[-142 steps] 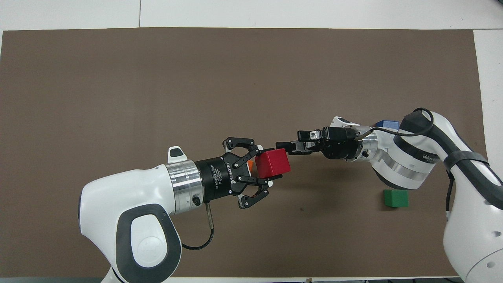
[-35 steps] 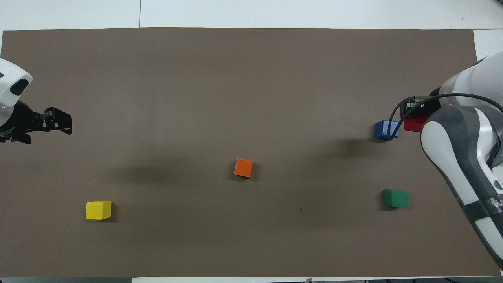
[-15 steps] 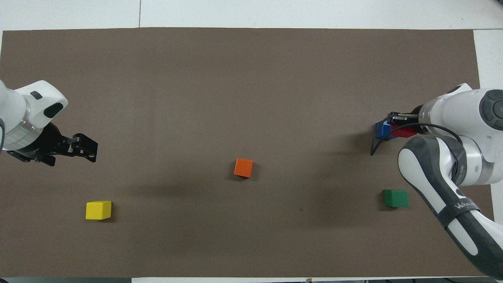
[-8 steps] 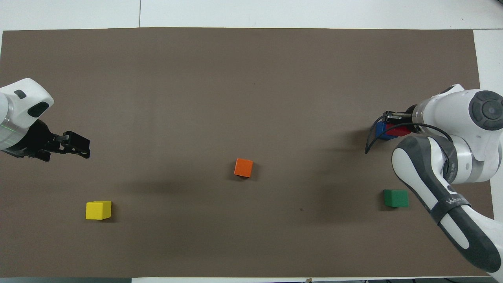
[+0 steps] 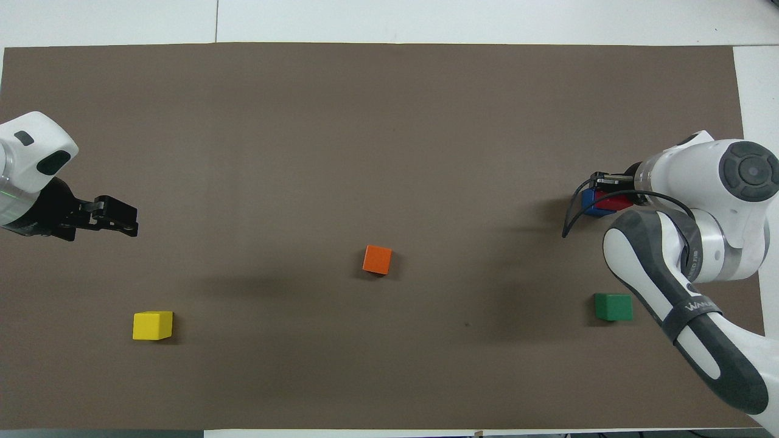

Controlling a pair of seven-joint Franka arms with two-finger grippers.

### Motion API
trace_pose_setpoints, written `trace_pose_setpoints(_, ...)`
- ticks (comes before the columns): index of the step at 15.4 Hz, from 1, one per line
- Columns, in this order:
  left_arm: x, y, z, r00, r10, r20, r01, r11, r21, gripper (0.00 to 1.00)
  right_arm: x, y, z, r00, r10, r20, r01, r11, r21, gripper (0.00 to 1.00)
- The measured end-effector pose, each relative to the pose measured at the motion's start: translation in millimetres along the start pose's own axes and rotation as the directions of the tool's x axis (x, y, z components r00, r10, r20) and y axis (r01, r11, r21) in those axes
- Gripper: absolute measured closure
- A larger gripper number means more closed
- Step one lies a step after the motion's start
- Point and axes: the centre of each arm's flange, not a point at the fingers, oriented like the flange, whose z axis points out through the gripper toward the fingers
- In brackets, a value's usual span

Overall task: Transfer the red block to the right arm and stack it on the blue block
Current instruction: 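Lower the red cube onto the blue cube with the right gripper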

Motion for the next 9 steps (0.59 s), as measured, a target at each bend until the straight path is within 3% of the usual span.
trace_pose_setpoints(9, 10.5, -0.7, -12.7, 1.0, 0.001, -0.02, -0.001, 1.0, -0.003, 0.0, -3.4, 0.3, 3.8, 1.0, 0.0, 0.01, 0.0, 1.0, -0.001, 0.44)
